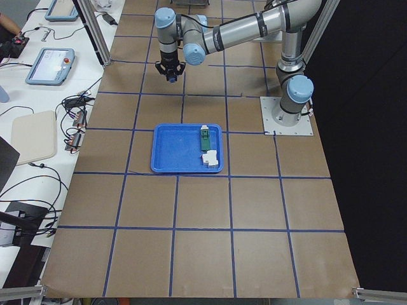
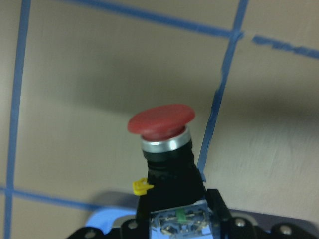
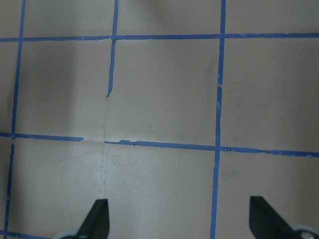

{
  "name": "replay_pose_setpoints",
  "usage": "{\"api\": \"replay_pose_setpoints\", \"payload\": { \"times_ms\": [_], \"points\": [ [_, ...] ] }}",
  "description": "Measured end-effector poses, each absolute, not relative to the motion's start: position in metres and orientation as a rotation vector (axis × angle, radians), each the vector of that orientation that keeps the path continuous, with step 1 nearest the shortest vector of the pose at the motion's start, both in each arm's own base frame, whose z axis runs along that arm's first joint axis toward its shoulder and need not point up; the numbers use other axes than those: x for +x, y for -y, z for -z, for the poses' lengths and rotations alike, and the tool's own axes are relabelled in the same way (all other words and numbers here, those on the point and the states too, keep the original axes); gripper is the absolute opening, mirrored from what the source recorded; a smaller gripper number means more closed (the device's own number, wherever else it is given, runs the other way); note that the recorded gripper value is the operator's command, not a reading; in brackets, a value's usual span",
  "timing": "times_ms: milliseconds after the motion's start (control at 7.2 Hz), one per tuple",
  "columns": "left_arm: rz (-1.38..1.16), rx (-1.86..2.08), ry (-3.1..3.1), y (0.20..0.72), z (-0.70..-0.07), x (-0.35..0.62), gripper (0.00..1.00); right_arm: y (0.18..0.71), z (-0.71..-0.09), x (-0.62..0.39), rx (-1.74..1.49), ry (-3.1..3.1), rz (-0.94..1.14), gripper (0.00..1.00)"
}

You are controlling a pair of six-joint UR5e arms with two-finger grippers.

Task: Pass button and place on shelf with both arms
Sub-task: 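Carry the button with the left gripper toward the right gripper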

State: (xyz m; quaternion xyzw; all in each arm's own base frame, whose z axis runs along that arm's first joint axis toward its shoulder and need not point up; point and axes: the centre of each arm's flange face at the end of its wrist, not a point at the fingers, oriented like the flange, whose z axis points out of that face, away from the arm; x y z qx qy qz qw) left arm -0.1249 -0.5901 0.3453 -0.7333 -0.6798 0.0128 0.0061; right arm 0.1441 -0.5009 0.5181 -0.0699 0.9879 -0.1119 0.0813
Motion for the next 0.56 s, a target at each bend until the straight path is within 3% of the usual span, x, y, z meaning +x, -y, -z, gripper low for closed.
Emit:
{"api": "replay_pose_setpoints", "payload": {
  "times_ms": [556],
  "points": [
    [-0.338, -2.279, 1.807, 0.559, -0.374, -0.25, 0.0, 0.503, -0.518, 0.128, -1.018, -2.828, 0.385, 0.98]
  ]
}}
